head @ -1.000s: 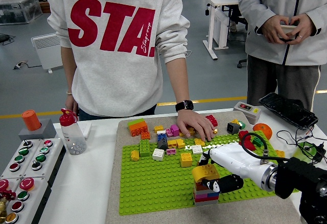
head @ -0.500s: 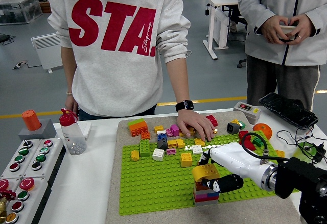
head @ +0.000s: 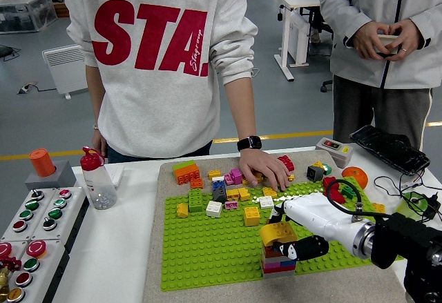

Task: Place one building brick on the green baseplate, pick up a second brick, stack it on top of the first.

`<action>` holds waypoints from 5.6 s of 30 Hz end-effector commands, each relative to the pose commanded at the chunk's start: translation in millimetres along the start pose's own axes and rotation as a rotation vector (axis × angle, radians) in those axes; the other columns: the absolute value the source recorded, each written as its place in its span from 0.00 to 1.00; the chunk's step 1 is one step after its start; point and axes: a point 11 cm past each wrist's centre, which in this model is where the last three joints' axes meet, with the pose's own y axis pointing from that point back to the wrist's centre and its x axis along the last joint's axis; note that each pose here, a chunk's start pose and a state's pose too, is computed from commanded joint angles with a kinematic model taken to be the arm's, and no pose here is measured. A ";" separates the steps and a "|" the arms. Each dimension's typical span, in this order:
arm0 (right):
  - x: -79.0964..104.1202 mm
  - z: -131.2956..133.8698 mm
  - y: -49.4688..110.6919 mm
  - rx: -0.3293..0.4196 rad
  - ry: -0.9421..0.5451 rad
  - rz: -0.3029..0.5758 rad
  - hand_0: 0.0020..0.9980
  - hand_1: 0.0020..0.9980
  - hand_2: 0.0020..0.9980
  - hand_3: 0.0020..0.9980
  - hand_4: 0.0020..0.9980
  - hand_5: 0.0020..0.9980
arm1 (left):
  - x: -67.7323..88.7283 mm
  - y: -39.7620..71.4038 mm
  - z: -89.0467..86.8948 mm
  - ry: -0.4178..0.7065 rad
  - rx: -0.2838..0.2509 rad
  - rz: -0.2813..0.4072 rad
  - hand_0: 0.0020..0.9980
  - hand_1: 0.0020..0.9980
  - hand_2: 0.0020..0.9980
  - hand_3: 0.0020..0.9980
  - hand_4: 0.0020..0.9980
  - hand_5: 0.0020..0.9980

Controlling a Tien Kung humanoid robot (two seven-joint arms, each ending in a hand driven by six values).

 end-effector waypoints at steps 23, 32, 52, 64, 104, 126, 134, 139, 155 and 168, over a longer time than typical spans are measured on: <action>-3.1 -0.5 -0.3 -0.004 0.003 -0.004 0.67 0.67 0.73 0.68 0.56 0.32 | -0.5 -0.3 -3.0 -0.003 0.005 0.001 0.66 0.69 0.69 0.58 0.29 1.00; -2.5 0.5 0.1 -0.007 0.003 0.000 0.68 0.68 0.74 0.70 0.57 0.32 | -0.4 -0.3 -3.4 -0.003 0.005 0.001 0.66 0.69 0.69 0.58 0.29 1.00; -1.6 1.6 0.2 -0.014 0.005 -0.001 0.68 0.68 0.76 0.71 0.58 0.33 | 0.1 -0.1 -1.0 -0.001 0.001 0.002 0.66 0.69 0.69 0.58 0.29 1.00; -1.9 0.0 -0.4 -0.009 0.008 -0.002 0.68 0.68 0.76 0.72 0.59 0.33 | 0.3 0.0 0.2 -0.002 -0.002 0.002 0.66 0.69 0.69 0.58 0.29 1.00; -4.3 8.1 3.0 -0.033 0.015 -0.016 0.69 0.69 0.78 0.74 0.60 0.35 | -0.6 -0.3 -3.3 -0.004 0.006 0.000 0.66 0.69 0.69 0.58 0.29 1.00; -3.4 7.5 3.5 -0.020 0.019 -0.012 0.70 0.73 0.85 0.77 0.63 0.34 | -0.3 -0.3 -2.3 -0.004 0.003 0.000 0.66 0.69 0.69 0.58 0.29 1.00; -4.2 9.4 4.3 -0.026 0.024 -0.020 0.70 0.73 0.85 0.78 0.63 0.33 | -0.3 -0.2 -1.9 -0.003 0.003 -0.001 0.66 0.69 0.69 0.58 0.29 1.00; -2.2 10.4 4.9 -0.025 0.026 -0.006 0.70 0.73 0.86 0.79 0.65 0.33 | -0.2 -0.1 -1.2 -0.003 0.002 -0.001 0.66 0.69 0.69 0.58 0.29 1.00; -4.1 11.7 6.0 -0.021 0.009 -0.030 0.70 0.74 0.87 0.82 0.69 0.36 | -0.2 -0.1 -0.9 -0.003 0.001 -0.001 0.66 0.69 0.69 0.58 0.29 1.00; -0.9 11.3 6.5 -0.008 -0.012 -0.014 0.74 0.77 0.90 0.86 0.72 0.38 | -0.1 0.0 -0.2 -0.004 0.000 -0.002 0.66 0.69 0.69 0.58 0.29 1.00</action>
